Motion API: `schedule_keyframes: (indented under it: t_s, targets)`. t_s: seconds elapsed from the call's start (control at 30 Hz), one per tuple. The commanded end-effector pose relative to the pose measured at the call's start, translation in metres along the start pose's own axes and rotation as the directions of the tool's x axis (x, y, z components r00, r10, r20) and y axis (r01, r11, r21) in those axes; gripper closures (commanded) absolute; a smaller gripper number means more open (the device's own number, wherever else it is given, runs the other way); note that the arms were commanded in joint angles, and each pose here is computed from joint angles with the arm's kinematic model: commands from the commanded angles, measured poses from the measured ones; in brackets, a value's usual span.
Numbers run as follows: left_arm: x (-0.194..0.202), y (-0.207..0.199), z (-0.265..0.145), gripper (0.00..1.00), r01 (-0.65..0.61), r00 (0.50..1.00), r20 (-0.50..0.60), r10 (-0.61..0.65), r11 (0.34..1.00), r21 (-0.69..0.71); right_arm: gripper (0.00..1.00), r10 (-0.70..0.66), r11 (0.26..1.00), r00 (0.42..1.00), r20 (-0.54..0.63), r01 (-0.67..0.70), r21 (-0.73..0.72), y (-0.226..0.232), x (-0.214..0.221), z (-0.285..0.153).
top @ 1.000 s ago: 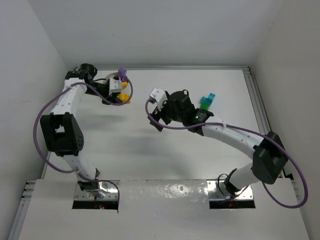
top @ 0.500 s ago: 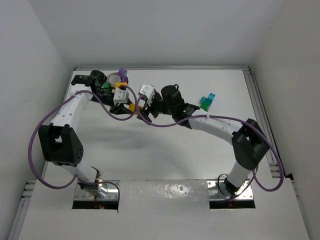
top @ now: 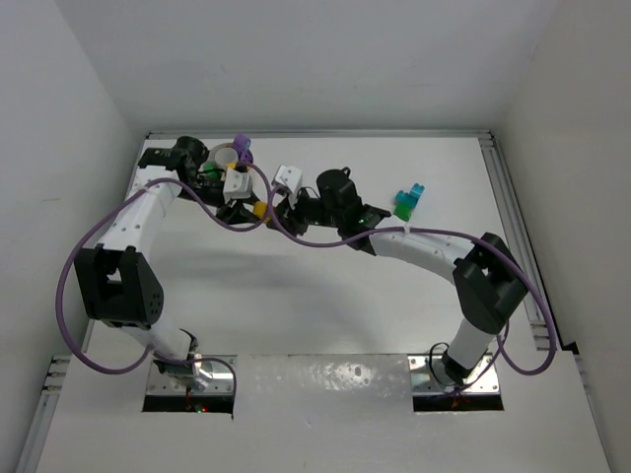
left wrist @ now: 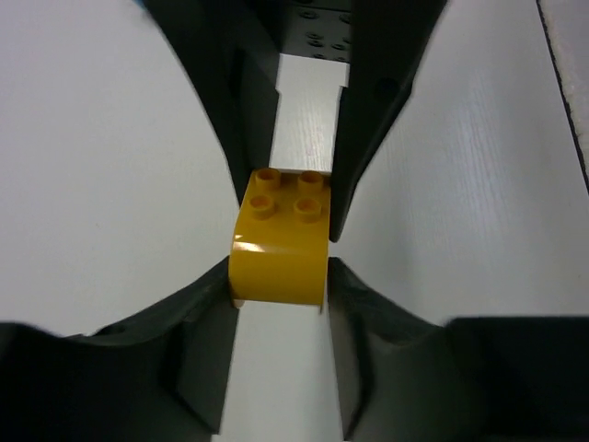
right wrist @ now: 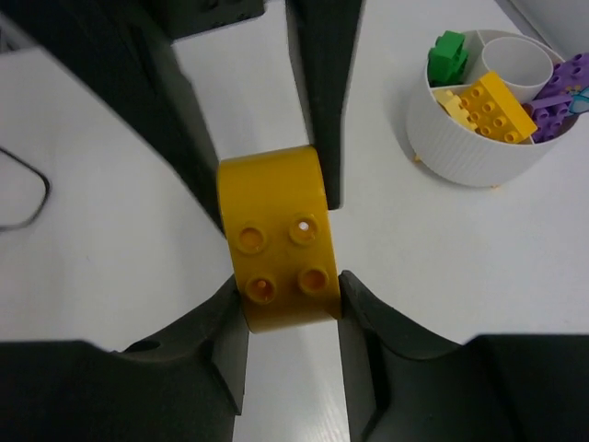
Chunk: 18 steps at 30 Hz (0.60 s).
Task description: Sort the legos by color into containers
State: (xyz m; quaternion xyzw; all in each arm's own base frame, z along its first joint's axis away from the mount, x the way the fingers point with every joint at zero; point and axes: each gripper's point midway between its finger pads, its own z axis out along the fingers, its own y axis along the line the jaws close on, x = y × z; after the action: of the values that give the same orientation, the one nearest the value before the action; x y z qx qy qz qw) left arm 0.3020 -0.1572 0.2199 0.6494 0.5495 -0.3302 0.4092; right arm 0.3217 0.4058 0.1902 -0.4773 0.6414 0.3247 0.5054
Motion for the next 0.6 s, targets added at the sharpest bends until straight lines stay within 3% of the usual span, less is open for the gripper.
schedule_keyframes:
  t_s: [0.0, 0.03, 0.1, 0.2, 0.27, 0.33, 0.37, 0.4, 0.47, 0.5, 0.53, 0.57]
  targets:
    - [-0.019, 0.015, 0.000, 0.56, 0.044, 0.998, 0.040, -0.042, 0.997, -0.057, 1.00, 0.035, 0.995, 0.985, 0.170, -0.050, 0.083, -0.014, -0.046, -0.011]
    - [-0.015, 0.023, -0.001, 0.25, 0.081, 0.997, 0.024, -0.080, 0.993, -0.085, 1.00, 0.032, 0.993, 0.984, 0.175, -0.052, 0.108, -0.017, -0.045, -0.013]
    - [-0.003, 0.053, -0.011, 0.00, 0.151, 0.985, -0.046, -0.165, 0.965, -0.216, 1.00, 0.043, 0.981, 0.991, 0.125, -0.066, 0.184, -0.028, -0.021, -0.022]
    - [0.004, 0.080, -0.033, 0.00, 0.172, 0.978, -0.054, -0.200, 0.929, -0.328, 1.00, 0.092, 0.951, 0.992, 0.084, -0.112, 0.287, -0.049, -0.001, -0.037]
    - [0.008, 0.107, -0.060, 0.00, 0.235, 0.966, 0.009, -0.257, 0.872, -0.430, 1.00, 0.147, 0.930, 0.987, 0.066, -0.161, 0.331, -0.058, 0.018, -0.047]
    - [0.019, 0.129, -0.076, 0.12, 0.298, 0.946, 0.041, -0.321, 0.814, -0.498, 1.00, 0.201, 0.901, 0.978, 0.060, -0.208, 0.379, -0.068, 0.036, -0.062]
    - [0.023, 0.141, -0.085, 0.24, 0.284, 0.946, 0.022, -0.325, 0.792, -0.540, 1.00, 0.204, 0.897, 0.978, 0.055, -0.209, 0.391, -0.069, 0.040, -0.066]
    - [0.042, 0.151, -0.086, 0.56, 0.294, 0.932, -0.008, -0.362, 0.769, -0.567, 1.00, 0.190, 0.894, 0.981, 0.037, -0.189, 0.405, -0.070, 0.043, -0.071]
    - [0.062, 0.171, -0.100, 0.80, 0.279, 0.904, -0.068, -0.422, 0.705, -0.652, 1.00, 0.200, 0.895, 0.980, 0.011, -0.187, 0.405, -0.065, 0.052, -0.075]
    - [0.072, 0.176, -0.103, 0.82, 0.284, 0.889, -0.085, -0.450, 0.688, -0.668, 1.00, 0.207, 0.895, 0.978, 0.006, -0.192, 0.403, -0.064, 0.054, -0.076]
    - [0.098, 0.180, -0.102, 0.77, 0.297, 0.855, -0.122, -0.504, 0.668, -0.682, 1.00, 0.215, 0.898, 0.977, -0.007, -0.195, 0.395, -0.060, 0.058, -0.078]
    - [0.098, 0.185, -0.106, 0.72, 0.295, 0.846, -0.133, -0.517, 0.661, -0.690, 1.00, 0.218, 0.900, 0.976, -0.010, -0.197, 0.388, -0.058, 0.059, -0.078]
